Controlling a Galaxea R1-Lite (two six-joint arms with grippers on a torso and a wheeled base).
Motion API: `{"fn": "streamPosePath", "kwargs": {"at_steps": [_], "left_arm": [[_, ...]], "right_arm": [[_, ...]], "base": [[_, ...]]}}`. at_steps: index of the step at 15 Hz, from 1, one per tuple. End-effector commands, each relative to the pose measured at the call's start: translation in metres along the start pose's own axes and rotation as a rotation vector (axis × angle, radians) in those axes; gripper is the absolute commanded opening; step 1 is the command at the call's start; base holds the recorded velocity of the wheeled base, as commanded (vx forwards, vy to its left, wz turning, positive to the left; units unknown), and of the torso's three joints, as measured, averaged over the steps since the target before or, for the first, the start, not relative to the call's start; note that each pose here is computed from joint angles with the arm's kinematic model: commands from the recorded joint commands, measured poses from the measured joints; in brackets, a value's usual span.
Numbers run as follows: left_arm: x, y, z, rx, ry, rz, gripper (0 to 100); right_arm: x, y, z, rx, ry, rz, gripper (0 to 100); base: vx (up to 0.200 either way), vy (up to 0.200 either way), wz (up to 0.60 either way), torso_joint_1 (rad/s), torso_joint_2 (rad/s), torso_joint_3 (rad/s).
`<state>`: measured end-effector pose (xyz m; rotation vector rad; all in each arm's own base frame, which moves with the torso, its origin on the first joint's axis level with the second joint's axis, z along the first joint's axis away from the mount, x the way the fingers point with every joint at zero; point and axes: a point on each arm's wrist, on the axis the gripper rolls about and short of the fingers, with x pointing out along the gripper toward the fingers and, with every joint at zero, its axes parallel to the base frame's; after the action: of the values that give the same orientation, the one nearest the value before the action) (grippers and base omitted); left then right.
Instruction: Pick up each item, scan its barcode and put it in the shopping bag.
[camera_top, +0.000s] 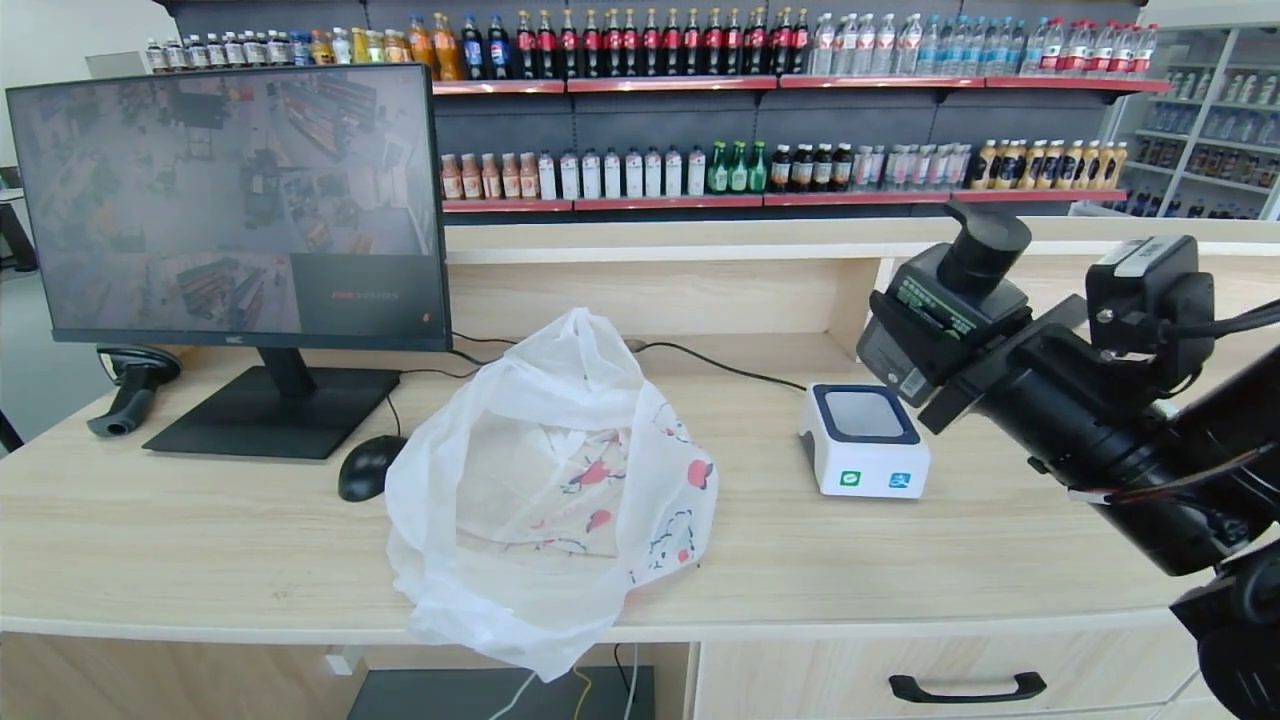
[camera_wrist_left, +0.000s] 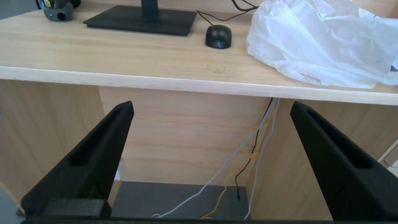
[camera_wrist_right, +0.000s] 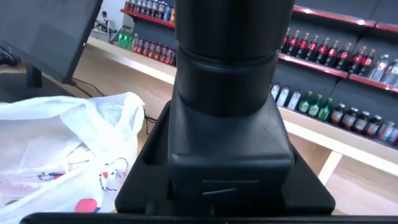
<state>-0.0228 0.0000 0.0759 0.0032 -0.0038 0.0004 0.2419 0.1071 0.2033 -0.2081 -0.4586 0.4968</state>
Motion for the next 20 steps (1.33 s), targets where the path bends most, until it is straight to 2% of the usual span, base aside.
{"fn": "streamPosePath", "kwargs": {"at_steps": [1, 4, 6, 13, 18, 20], "left_arm": [[0.000, 0.000, 0.000, 0.000, -0.001, 0.000, 100], [0.000, 0.000, 0.000, 0.001, -0.001, 0.000, 100], [0.000, 0.000, 0.000, 0.003, 0.001, -0.002, 100], [0.000, 0.000, 0.000, 0.006, 0.002, -0.002, 100], [0.000, 0.000, 0.000, 0.004, 0.001, -0.002, 100], [0.000, 0.000, 0.000, 0.006, -0.001, -0.002, 100]], "right_arm": [[-0.010, -0.001, 0.010, 0.058, -0.010, -0.027, 0], [-0.021, 0.001, 0.001, 0.198, 0.053, -0.079, 0], [-0.024, 0.000, -0.001, 0.245, 0.068, -0.120, 0], [-0.011, -0.001, -0.011, 0.274, 0.074, -0.130, 0], [-0.011, -0.004, -0.010, 0.271, 0.072, -0.139, 0], [-0.013, -0.004, -0.010, 0.272, 0.074, -0.139, 0]], "base": [[0.000, 0.000, 0.00, 0.000, 0.00, 0.000], [0.000, 0.000, 0.00, 0.000, 0.00, 0.000], [0.000, 0.000, 0.00, 0.000, 0.00, 0.000], [0.000, 0.000, 0.00, 0.000, 0.00, 0.000], [-0.200, 0.000, 0.00, 0.005, 0.00, 0.002], [0.000, 0.000, 0.00, 0.000, 0.00, 0.000]]}}
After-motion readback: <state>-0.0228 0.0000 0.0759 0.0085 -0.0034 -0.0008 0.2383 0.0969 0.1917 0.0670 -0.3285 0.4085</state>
